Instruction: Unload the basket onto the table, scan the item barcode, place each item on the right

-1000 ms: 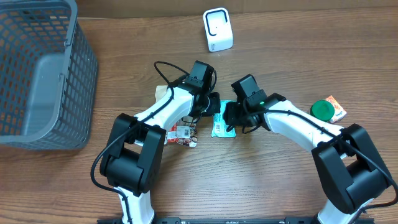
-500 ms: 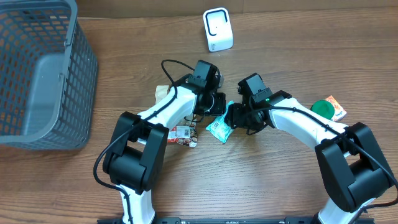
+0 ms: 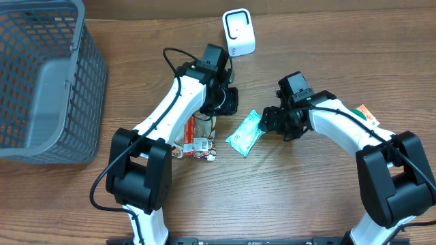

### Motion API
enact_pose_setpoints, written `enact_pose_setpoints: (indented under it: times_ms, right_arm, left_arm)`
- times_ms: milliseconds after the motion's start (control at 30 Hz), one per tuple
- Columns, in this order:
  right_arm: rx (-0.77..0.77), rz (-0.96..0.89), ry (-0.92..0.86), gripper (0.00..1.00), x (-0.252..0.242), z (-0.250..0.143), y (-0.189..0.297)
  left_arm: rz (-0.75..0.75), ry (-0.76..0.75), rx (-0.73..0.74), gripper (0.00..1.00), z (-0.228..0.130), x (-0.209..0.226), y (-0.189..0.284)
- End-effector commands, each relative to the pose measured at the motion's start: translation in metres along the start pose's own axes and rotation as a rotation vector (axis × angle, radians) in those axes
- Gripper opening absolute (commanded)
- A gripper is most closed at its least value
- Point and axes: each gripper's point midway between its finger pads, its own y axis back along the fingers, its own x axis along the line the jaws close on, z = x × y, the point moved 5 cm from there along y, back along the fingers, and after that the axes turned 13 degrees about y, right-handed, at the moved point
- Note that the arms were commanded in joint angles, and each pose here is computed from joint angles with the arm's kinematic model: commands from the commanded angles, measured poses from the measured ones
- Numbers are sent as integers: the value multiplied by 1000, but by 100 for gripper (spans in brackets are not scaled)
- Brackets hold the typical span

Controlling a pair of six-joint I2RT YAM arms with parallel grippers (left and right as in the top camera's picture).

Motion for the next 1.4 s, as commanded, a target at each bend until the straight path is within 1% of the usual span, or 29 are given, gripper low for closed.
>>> enact_pose_setpoints:
  times_ms: [0, 100, 300, 467, 500, 567, 767, 867, 1033, 1100, 1200, 1367]
  right_arm:
    - [-51, 23, 68, 71, 8, 14, 8]
    - [-60, 26, 71, 72, 8, 16, 8]
    - [-63, 23, 72, 73, 8, 17, 6]
    - [-63, 14, 93, 73, 6, 16, 6]
    - [-64, 14, 94, 72, 6, 16, 6]
    - [-69, 16, 95, 72, 7, 17, 6]
    - [-73, 17, 97, 72, 7, 18, 6]
    - [-74, 17, 97, 73, 7, 18, 6]
    - [-75, 17, 97, 73, 7, 19, 6]
    - [-75, 17, 97, 73, 7, 19, 6]
    - [-74, 17, 97, 74, 7, 18, 6]
    - [-77, 18, 98, 74, 7, 19, 6]
  left_arm:
    - [37, 18, 36, 13, -17, 10, -13]
    - [36, 27, 75, 13, -27, 17, -23]
    - [42, 44, 106, 11, -42, 31, -43]
    - [41, 44, 102, 13, -43, 33, -45]
    - [34, 46, 98, 14, -40, 32, -43]
    - [-4, 58, 108, 24, -35, 27, -35]
    - [-14, 82, 121, 29, -20, 19, -1]
    - [0, 80, 148, 29, -27, 17, 0]
    - [22, 40, 192, 30, -50, 14, -20]
    - [19, 27, 190, 30, -55, 13, -29]
    - [42, 51, 176, 30, -60, 17, -41]
    - [94, 79, 131, 26, -60, 28, -51]
